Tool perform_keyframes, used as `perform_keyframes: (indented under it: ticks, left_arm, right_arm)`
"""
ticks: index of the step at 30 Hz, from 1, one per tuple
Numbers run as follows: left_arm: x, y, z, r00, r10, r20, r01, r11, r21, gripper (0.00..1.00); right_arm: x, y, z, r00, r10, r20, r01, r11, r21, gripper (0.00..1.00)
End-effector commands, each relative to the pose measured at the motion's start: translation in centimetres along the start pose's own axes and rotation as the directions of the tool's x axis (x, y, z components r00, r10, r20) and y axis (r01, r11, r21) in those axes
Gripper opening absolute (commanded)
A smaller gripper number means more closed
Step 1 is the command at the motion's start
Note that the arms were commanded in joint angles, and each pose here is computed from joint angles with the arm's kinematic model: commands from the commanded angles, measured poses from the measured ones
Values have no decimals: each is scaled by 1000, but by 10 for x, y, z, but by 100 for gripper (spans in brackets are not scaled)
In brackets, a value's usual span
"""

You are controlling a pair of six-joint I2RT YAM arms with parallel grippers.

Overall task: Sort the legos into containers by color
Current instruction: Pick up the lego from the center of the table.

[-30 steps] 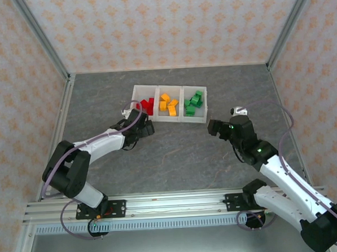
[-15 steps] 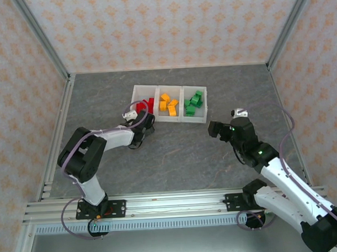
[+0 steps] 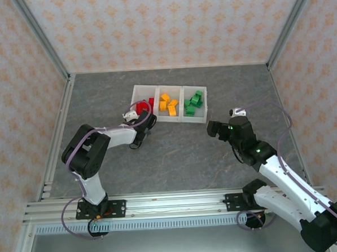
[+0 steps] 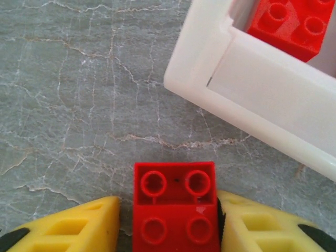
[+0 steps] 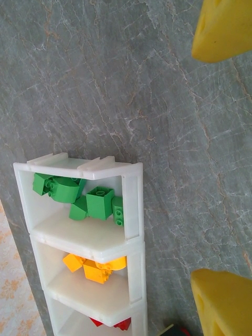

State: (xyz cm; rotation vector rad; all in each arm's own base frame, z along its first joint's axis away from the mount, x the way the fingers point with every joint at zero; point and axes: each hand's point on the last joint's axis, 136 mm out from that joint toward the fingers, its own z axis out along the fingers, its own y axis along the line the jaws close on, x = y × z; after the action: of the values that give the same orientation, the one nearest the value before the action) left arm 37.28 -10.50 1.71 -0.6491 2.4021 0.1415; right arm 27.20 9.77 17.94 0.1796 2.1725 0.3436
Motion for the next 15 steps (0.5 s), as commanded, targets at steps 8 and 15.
perform_keyframes:
  ticks: [8, 15]
  left_arm:
    - [-17, -22, -40, 999, 25, 36, -31, 984, 178, 27]
    - [-96, -32, -109, 968, -18, 251, -47, 967, 252, 28]
  right_arm:
    - [-5, 0, -3, 1000, 10, 23, -10, 1000, -1, 100]
    - [-8, 5, -4, 999, 34, 26, -33, 999, -28, 100]
